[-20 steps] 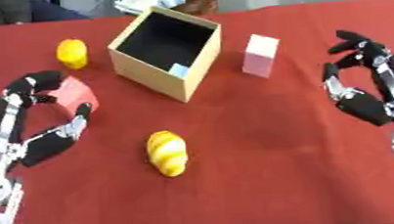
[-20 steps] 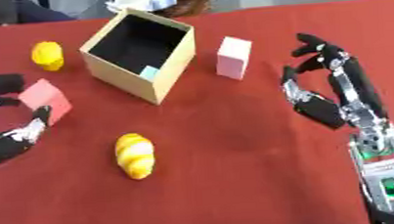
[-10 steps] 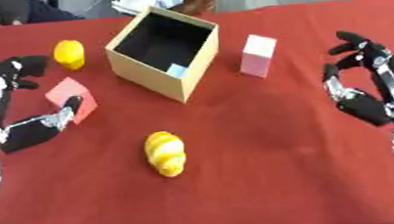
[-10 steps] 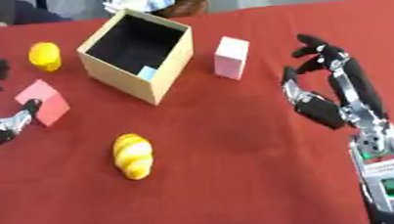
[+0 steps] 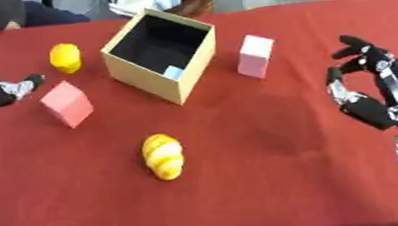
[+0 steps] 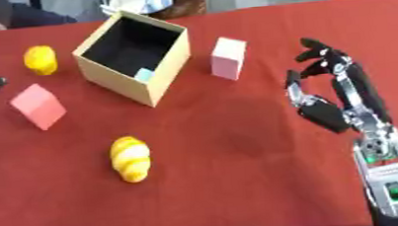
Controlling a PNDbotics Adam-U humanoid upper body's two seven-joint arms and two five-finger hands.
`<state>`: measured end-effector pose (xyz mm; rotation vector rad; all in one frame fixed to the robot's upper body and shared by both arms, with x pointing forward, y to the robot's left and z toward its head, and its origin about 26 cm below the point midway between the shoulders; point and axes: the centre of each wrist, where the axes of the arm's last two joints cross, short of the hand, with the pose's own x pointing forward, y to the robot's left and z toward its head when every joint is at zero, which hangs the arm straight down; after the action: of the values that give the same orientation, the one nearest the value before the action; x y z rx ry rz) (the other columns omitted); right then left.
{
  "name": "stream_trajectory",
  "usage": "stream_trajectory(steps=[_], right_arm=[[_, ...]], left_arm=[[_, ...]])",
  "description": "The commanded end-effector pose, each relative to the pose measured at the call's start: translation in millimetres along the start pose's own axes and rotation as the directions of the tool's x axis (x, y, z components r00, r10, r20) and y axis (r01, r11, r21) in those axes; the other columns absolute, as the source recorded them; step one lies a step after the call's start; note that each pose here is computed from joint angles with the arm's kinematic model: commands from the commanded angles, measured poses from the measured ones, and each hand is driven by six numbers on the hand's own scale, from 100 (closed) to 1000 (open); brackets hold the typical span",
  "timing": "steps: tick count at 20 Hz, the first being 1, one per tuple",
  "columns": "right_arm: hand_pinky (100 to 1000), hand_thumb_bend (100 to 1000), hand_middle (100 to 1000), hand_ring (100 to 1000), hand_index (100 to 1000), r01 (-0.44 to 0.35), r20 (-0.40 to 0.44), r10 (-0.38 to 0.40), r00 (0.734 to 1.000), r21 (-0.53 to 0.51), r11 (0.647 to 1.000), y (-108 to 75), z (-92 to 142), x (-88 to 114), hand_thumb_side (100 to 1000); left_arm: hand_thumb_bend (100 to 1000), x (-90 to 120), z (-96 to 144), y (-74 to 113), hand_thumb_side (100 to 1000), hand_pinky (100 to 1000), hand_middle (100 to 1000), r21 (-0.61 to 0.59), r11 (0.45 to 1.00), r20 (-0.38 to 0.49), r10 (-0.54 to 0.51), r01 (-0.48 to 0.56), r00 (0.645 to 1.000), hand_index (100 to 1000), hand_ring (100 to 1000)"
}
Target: Pick up objects on the table and place them in the box.
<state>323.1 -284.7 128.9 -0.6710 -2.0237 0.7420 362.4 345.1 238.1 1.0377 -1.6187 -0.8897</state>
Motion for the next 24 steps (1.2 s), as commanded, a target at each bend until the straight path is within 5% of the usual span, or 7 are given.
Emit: stream_trajectory(steps=[1,9,24], right_arm=[[696,100,708,615,934,-0.012,0.026,0.012,1.0,0.004,1.0,-6.5,-3,2,561],[696,100,708,615,934,-0.009,0.033,0.008,0.999,0.019,1.0,-5.4,-4,2,567],[697,100,708,616,934,0.0,0.054,-0.002,0.999,0.041,0.999,-1.9,-6,3,579]], left_arm=[[598,-9,-12,26.1,179,742,767,-0.024,0.996,-0.077,-0.082,0.081,0.994,867,777],[605,-16,-51,23.9,141,742,765,-0.149,0.98,-0.187,-0.155,0.128,0.97,867,765],[600,-35,-99,-22.8,100,714,726,-0.224,0.958,-0.317,-0.247,0.18,0.916,847,721]])
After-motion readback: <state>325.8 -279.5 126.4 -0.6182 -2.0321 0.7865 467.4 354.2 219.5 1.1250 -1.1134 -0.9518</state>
